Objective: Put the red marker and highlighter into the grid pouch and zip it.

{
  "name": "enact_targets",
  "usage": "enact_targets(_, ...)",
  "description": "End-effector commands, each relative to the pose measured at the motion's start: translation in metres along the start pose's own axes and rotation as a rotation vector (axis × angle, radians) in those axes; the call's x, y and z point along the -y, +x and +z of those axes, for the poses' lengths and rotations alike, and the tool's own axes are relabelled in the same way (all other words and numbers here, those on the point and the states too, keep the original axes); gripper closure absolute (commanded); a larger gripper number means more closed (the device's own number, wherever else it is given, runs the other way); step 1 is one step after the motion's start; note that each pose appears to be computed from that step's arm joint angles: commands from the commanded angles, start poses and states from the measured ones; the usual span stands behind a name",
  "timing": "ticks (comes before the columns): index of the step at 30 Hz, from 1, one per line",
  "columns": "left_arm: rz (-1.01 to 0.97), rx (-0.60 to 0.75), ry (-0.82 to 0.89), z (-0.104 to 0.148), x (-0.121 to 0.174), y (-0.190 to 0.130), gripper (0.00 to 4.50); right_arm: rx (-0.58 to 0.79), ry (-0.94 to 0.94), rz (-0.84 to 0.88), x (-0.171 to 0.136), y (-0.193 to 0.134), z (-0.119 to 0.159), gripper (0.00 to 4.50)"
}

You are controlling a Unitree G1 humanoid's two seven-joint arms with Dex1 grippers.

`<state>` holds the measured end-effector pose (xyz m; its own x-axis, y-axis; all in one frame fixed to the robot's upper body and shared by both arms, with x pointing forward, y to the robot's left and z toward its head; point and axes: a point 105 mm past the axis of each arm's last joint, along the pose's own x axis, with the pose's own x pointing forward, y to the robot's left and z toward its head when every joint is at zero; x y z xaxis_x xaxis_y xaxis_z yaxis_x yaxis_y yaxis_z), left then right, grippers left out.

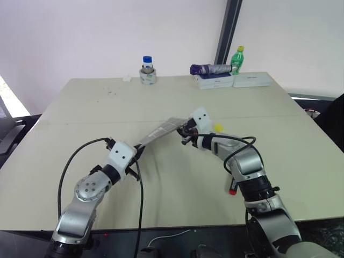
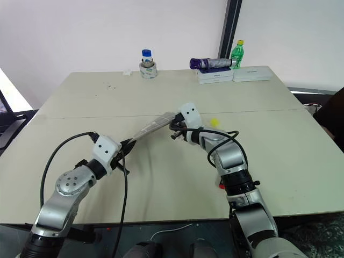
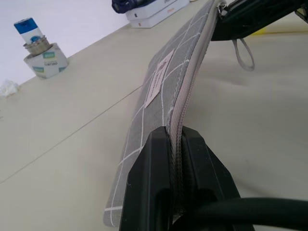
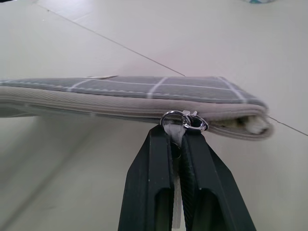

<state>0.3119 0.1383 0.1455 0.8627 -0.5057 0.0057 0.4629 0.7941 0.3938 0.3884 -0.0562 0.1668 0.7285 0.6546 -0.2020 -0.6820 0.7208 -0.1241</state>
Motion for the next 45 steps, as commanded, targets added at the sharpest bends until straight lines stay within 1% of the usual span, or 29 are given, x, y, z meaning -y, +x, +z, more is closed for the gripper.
enact_targets(1, -0.005, 0.054, 0.019, 0.016, 0.006, 0.005, 4.50, 0.046, -0.090, 0.075, -0.022, -0.002, 0.018, 4.38)
enact_targets(6, -0.011, 0.059, 0.006, 0.017, 0.011, 0.009, 4.50, 0.031, -0.167, 0.188, -0.048, -0.006, 0.019, 4.38)
enact_targets(9, -0.030, 0.074, -0.009, 0.021, 0.019, 0.014, 4.50, 0.028, -0.231, 0.310, -0.078, -0.010, 0.019, 4.38)
enact_targets(12, -0.043, 0.086, -0.016, 0.025, 0.024, 0.017, 4.50, 0.024, -0.263, 0.404, -0.100, -0.014, 0.019, 4.38)
enact_targets(17, -0.054, 0.091, -0.021, 0.027, 0.029, 0.021, 4.50, 0.003, -0.292, 0.445, -0.113, -0.013, 0.015, 4.38)
enact_targets(22, -0.057, 0.097, -0.020, 0.029, 0.031, 0.022, 4.50, 0.000, -0.310, 0.394, -0.107, -0.009, 0.015, 4.38)
enact_targets(24, -0.042, 0.090, -0.017, 0.027, 0.028, 0.022, 4.50, -0.003, -0.303, 0.379, -0.101, -0.011, 0.015, 4.38)
enact_targets(25, -0.032, 0.085, -0.015, 0.026, 0.026, 0.021, 4.50, -0.004, -0.298, 0.372, -0.097, -0.013, 0.016, 4.07)
enact_targets(27, -0.004, 0.071, -0.008, 0.023, 0.021, 0.021, 4.50, -0.006, -0.295, 0.359, -0.088, -0.019, 0.017, 3.38)
enact_targets(28, 0.006, 0.068, -0.005, 0.022, 0.019, 0.021, 4.50, -0.006, -0.298, 0.356, -0.086, -0.021, 0.017, 2.93)
enact_targets(31, 0.085, 0.050, 0.002, 0.018, 0.006, 0.022, 4.50, 0.004, -0.313, 0.304, -0.064, -0.043, 0.022, 1.37)
enact_targets(32, 0.113, 0.046, -0.002, 0.017, 0.002, 0.023, 4.50, -0.004, -0.312, 0.276, -0.054, -0.051, 0.022, 1.37)
enact_targets(35, 0.153, 0.045, -0.006, 0.016, -0.003, 0.024, 4.50, -0.094, -0.319, 0.114, -0.017, -0.068, 0.015, 1.37)
enact_targets(36, 0.160, 0.045, -0.004, 0.016, -0.003, 0.024, 4.50, -0.107, -0.291, 0.093, -0.009, -0.072, 0.013, 1.37)
enact_targets(38, 0.179, 0.037, -0.003, 0.014, -0.005, 0.026, 4.50, -0.136, -0.199, 0.005, 0.017, -0.081, 0.008, 1.37)
enact_targets(41, 0.181, 0.031, -0.004, 0.013, -0.002, 0.030, 4.50, -0.188, -0.094, -0.195, 0.062, -0.091, -0.007, 1.37)
enact_targets(45, 0.146, 0.040, -0.017, 0.014, 0.010, 0.035, 4.50, -0.265, -0.056, -0.404, 0.106, -0.104, -0.034, 1.37)
